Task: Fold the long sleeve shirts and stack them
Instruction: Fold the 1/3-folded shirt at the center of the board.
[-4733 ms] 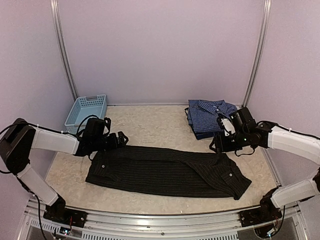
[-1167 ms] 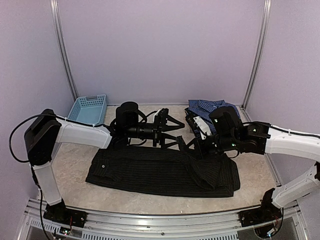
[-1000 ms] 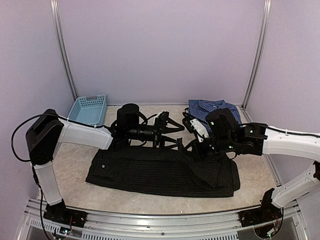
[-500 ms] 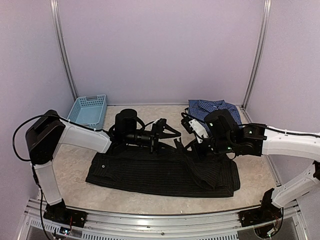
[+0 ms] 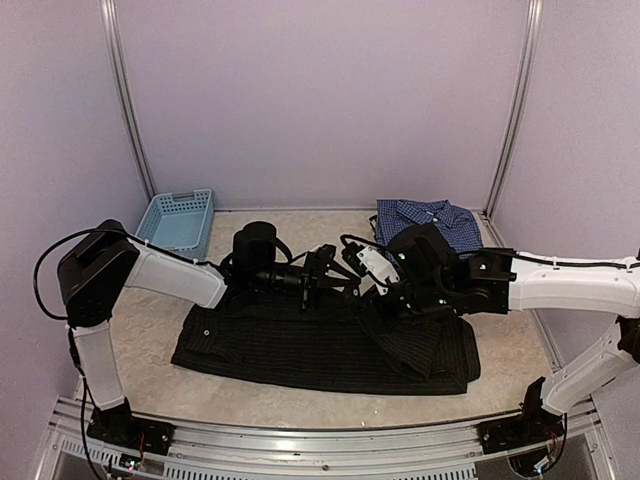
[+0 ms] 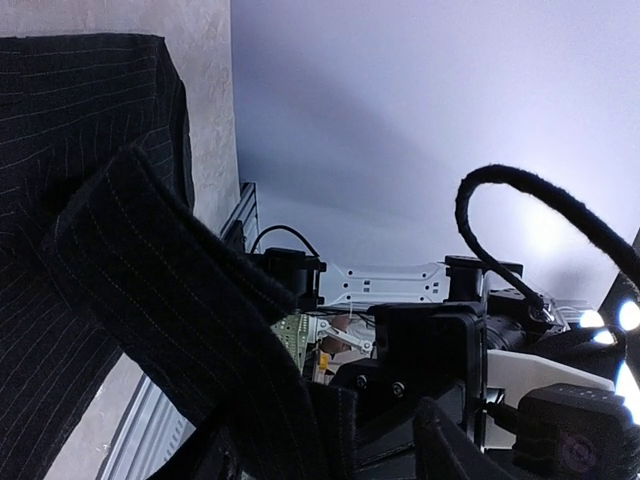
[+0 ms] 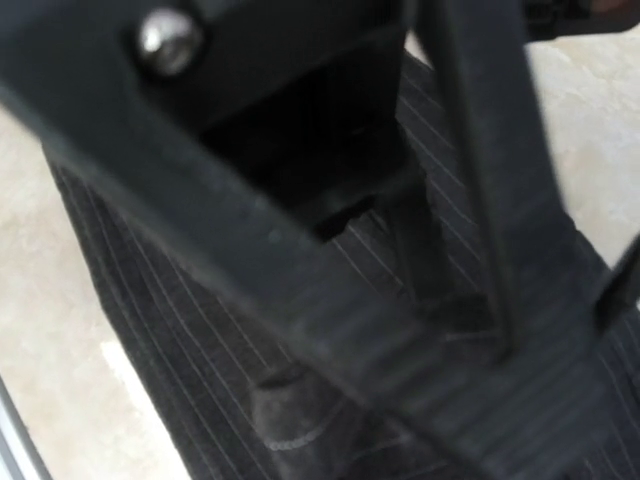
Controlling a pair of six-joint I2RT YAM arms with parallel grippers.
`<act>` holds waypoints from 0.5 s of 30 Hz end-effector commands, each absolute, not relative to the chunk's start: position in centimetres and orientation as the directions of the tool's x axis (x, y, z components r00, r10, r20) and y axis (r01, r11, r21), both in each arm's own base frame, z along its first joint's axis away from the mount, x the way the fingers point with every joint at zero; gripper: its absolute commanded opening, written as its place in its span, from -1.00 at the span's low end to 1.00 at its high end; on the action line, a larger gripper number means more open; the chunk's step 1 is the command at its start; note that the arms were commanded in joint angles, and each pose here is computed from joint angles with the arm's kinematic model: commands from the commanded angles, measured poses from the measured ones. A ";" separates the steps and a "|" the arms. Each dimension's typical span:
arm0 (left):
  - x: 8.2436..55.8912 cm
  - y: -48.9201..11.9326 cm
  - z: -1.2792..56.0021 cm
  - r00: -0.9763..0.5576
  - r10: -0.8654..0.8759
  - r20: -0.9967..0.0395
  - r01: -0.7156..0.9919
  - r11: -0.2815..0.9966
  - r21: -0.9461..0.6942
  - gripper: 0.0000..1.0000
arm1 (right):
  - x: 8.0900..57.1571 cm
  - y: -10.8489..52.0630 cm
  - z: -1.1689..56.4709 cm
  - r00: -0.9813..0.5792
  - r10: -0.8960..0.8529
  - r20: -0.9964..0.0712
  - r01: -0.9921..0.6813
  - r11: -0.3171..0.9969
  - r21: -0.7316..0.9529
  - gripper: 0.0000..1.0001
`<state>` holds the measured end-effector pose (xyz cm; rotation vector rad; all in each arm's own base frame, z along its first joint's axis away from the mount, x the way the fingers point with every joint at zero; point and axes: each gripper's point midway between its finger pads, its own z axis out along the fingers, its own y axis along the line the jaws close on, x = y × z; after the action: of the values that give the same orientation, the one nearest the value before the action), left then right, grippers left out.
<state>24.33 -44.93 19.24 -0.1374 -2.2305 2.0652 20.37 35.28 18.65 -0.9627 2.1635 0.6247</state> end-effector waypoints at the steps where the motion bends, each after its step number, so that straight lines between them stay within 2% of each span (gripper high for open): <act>1: 24.0 -45.0 19.6 -0.987 0.159 -0.014 0.020 0.038 -0.999 -0.03 | 20.7 35.6 19.7 -0.473 -0.449 -0.759 -0.779 0.615 0.122 -1.00; 4: 23.7 -45.0 19.2 -0.987 0.164 -0.006 0.013 0.040 -0.999 -0.32 | 20.8 35.6 19.5 -0.478 -0.452 -0.753 -0.776 0.619 0.121 -1.00; 7: 23.5 -44.9 18.7 -0.986 0.165 -0.005 0.013 0.050 -0.999 -0.50 | 20.8 35.6 19.3 -0.483 -0.455 -0.748 -0.773 0.623 0.120 -1.00; 15: 23.6 -44.6 17.5 -0.987 0.156 -0.026 0.044 0.113 -0.993 -0.85 | 20.7 35.6 19.4 -0.487 -0.449 -0.750 -0.772 0.623 0.128 -1.00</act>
<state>23.95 -44.79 18.64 -0.1694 -2.2295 2.0640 20.58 35.09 18.36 -0.9634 2.1759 0.5944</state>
